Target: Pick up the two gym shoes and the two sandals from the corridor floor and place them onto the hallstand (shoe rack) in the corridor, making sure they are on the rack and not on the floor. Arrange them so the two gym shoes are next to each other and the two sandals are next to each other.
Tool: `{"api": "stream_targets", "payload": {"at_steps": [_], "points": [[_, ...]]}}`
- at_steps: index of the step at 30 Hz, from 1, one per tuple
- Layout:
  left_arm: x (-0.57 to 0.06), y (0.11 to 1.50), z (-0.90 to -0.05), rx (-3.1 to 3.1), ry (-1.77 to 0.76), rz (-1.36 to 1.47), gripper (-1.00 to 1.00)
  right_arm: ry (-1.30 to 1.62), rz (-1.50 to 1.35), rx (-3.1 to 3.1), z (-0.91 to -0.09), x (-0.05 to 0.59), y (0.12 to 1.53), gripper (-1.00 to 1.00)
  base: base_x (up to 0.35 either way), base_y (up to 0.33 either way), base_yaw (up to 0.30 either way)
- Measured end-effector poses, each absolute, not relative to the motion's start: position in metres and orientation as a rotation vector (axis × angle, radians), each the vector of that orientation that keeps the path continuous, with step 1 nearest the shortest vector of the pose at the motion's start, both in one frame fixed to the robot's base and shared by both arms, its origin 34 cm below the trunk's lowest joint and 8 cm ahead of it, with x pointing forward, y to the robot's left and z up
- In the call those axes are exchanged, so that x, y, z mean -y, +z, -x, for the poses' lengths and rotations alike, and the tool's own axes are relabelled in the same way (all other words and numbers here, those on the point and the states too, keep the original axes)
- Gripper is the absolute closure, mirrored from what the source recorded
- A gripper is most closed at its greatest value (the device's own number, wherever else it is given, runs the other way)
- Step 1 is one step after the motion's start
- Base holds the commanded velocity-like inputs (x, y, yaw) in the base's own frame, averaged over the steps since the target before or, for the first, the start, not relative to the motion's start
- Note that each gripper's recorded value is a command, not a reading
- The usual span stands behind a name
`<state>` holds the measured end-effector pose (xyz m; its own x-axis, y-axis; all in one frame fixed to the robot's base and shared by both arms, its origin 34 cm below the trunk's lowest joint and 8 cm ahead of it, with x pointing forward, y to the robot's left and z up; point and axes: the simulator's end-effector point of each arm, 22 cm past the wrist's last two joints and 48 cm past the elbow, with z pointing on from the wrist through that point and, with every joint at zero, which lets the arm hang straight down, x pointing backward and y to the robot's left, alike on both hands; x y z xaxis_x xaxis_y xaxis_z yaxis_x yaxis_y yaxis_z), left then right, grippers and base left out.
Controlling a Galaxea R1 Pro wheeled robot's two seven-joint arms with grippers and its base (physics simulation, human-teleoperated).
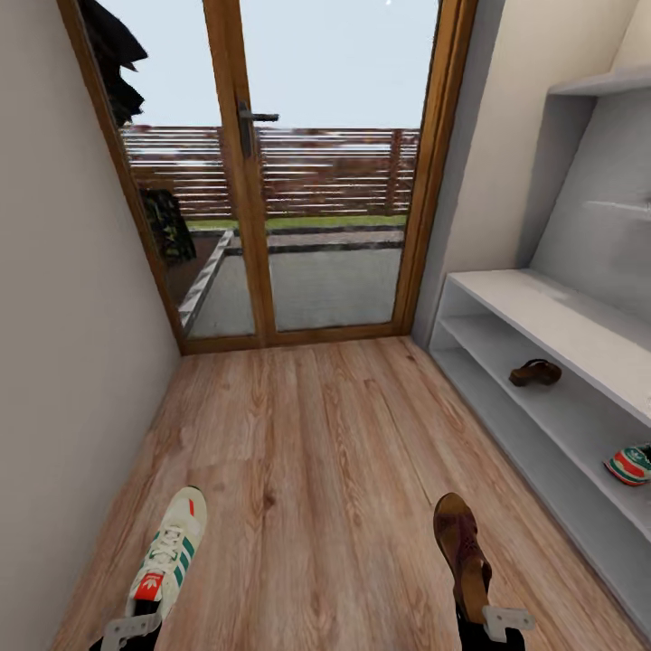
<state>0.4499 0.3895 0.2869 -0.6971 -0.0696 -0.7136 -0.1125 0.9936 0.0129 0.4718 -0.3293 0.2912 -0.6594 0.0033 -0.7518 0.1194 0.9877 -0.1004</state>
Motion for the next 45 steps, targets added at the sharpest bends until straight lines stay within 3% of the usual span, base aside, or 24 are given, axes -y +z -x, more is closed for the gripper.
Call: {"api": "stream_targets", "payload": {"at_steps": [26,45], "points": [[-0.3897,0.2869,-0.4499,-2.345,0.071,0.127,1.00,-0.177,-0.084,-2.286,-0.4718,0.3291,0.2910,1.00,0.309,0.129,-0.265],[-0.3896,0.2866,-0.4498,-2.345,0.071,0.127,1.00,-0.177,-0.084,-2.286,-0.4718,0.3292,0.2908,1.00,0.024,0.006,-0.265]]}}
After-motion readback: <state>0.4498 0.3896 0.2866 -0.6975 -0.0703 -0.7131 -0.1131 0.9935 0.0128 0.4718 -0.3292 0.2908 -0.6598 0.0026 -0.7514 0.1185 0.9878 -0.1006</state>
